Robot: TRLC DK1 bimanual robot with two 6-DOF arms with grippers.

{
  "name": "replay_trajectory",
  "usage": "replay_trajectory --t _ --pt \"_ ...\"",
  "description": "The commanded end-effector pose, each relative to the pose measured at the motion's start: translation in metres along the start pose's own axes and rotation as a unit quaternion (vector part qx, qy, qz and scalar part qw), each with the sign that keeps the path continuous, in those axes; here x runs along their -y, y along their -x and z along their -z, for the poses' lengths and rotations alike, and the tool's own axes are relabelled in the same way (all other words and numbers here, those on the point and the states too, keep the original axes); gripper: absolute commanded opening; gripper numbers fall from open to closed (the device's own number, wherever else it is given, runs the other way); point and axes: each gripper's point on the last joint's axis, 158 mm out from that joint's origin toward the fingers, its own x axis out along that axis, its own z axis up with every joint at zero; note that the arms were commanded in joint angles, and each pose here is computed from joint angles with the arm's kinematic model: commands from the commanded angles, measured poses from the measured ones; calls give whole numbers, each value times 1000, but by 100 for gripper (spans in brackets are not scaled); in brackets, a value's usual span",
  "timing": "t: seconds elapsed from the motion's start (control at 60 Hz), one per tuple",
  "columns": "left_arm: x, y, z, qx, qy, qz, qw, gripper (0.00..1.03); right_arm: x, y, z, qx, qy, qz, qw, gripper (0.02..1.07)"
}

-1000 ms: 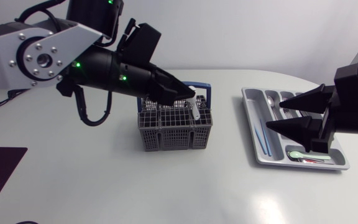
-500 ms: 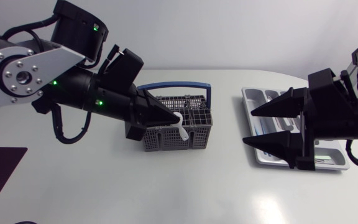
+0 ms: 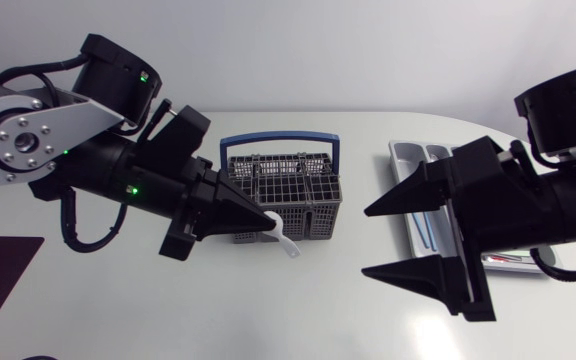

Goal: Unload the cutlery basket into the drawer organizer.

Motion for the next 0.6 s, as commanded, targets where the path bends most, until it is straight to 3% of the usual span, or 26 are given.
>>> replay_trajectory --t 0.0,0.3,0.583 --pt "6 2 6 2 -5 17 1000 3 -16 -11 9 -15 9 -27 999 102" --pt "25 -15 9 -12 -10 66 998 3 -24 -43 12 -31 14 -70 997 95" --pt "29 -31 3 -25 -14 87 996 3 -31 -65 14 -38 24 -98 994 69"
